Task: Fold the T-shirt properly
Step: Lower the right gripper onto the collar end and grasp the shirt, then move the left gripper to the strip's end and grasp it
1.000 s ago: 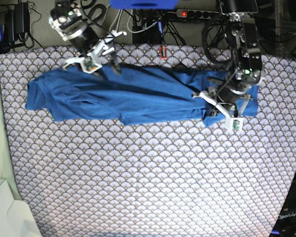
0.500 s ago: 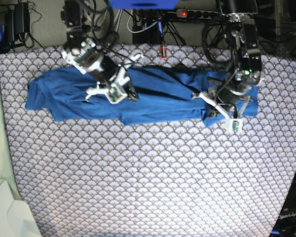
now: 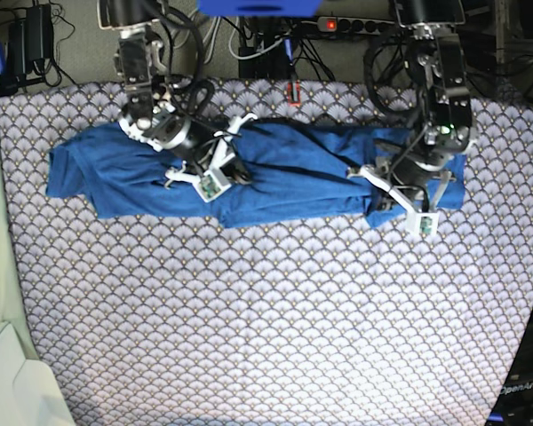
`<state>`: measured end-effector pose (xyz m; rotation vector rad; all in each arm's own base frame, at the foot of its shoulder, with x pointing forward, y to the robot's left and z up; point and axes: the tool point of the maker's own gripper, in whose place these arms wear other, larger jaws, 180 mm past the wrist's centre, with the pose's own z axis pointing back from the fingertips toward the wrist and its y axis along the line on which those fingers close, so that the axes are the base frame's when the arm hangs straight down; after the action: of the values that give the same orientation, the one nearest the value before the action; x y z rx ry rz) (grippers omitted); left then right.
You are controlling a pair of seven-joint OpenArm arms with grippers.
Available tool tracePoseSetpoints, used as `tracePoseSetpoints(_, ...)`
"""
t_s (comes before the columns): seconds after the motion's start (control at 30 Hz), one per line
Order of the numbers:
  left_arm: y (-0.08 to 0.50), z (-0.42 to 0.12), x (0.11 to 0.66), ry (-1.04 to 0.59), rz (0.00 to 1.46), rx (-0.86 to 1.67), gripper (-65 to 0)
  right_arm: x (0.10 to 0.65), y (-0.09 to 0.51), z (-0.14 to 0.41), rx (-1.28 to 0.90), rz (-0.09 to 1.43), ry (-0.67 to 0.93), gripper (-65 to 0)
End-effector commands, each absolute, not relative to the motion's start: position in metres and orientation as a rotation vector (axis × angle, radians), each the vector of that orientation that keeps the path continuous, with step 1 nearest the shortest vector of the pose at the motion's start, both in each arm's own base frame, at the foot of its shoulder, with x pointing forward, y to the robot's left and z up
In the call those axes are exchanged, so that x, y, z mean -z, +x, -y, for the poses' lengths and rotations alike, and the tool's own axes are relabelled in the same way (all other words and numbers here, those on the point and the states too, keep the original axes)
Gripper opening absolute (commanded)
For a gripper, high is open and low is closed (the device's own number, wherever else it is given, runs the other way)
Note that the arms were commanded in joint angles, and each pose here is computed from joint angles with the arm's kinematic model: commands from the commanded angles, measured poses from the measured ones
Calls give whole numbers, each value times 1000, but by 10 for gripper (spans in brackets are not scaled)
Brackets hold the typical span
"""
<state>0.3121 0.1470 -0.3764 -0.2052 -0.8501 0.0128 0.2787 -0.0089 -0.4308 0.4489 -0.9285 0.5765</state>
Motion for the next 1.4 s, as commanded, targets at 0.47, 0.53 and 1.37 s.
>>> tracePoseSetpoints(0.47,321,-147,364,-213,893,-13,-645,440,276,20,-604,882,401,-650)
tracePoseSetpoints(0.53,321,-147,364,-214,896,-9,-645,440,276,21,-604,881,399,-650)
tracePoseSetpoints(1.37,347,-127,401,-297,800,-79,-388,440,277,24,-614,882,391,-650)
